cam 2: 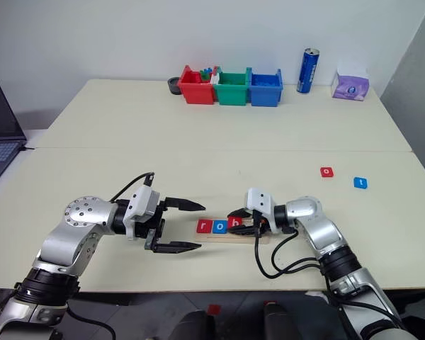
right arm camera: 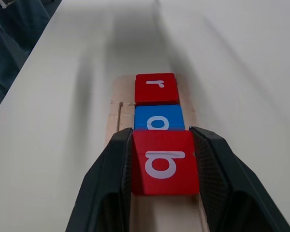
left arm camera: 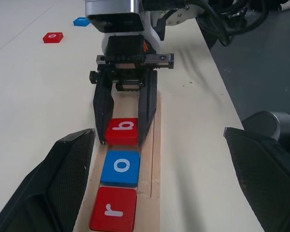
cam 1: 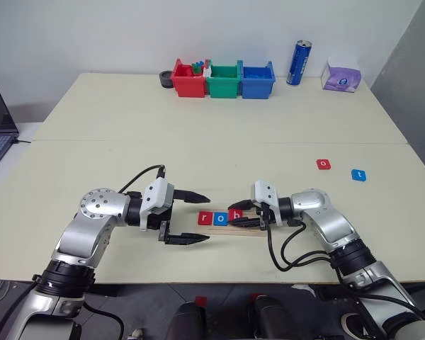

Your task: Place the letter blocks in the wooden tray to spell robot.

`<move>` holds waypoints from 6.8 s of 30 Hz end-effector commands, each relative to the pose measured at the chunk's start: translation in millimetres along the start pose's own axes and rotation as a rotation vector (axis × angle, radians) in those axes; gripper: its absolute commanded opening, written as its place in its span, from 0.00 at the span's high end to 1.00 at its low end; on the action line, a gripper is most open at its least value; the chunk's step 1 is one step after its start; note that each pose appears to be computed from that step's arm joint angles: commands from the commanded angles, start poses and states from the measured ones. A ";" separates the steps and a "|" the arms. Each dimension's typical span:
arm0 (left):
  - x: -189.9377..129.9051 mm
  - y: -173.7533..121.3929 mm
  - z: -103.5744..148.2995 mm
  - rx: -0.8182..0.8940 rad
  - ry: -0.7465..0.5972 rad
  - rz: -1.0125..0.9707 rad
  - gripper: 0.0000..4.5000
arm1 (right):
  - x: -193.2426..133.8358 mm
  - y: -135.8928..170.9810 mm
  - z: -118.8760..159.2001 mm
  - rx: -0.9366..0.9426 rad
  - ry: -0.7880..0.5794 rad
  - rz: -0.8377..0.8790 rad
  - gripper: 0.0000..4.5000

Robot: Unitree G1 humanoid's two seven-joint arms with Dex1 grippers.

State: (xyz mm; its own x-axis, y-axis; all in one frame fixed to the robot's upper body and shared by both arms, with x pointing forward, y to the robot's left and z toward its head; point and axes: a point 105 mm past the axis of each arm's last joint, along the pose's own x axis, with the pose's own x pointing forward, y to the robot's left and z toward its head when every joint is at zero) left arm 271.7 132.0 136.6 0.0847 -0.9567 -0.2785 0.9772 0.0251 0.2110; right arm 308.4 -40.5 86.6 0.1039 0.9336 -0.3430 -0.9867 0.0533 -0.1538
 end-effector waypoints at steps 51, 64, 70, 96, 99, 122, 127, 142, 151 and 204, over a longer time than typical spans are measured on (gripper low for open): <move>5.5 1.3 4.5 0.031 -0.015 -0.002 0.00 | -37.0 -5.6 26.8 -0.068 -0.026 -0.089 0.04; 6.2 3.6 4.7 0.035 -0.014 -0.002 0.00 | -28.7 3.7 4.5 -0.085 0.024 -0.115 1.00; 4.3 1.2 4.6 0.033 -0.010 -0.001 0.00 | -22.2 6.6 -3.8 -0.104 0.046 -0.102 1.00; 5.2 -0.4 4.6 0.034 -0.012 0.011 0.00 | -31.1 2.6 -21.8 -0.111 0.092 -0.089 1.00; 5.3 0.1 4.8 0.034 -0.013 0.011 0.00 | -22.9 4.3 -18.5 -0.114 0.078 -0.077 1.00; 6.4 -2.4 4.9 0.028 -0.017 0.016 0.00 | -47.0 3.7 13.1 -0.121 0.017 -0.107 1.00; 7.9 -3.1 5.6 0.026 -0.025 0.014 0.00 | -71.2 18.6 37.4 -0.031 -0.025 -0.138 1.00; 33.4 3.3 13.4 0.021 -0.113 0.038 0.00 | -153.9 -40.8 4.4 0.235 0.009 -1.109 0.01; 47.4 11.0 21.3 0.040 -0.152 0.032 0.00 | -196.0 -86.9 -27.5 0.281 0.077 -1.442 0.01; 44.9 48.8 55.8 0.075 -0.249 0.241 0.00 | -193.5 -138.8 -83.2 0.568 0.066 -1.413 0.01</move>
State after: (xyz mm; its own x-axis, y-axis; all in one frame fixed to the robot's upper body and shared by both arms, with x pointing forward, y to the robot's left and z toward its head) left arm 315.4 71.7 177.2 0.2517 -0.9678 -0.0008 0.9296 0.2415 0.2785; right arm 436.8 -256.1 98.1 0.9666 -0.0150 -0.2559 0.0099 0.9997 -0.0213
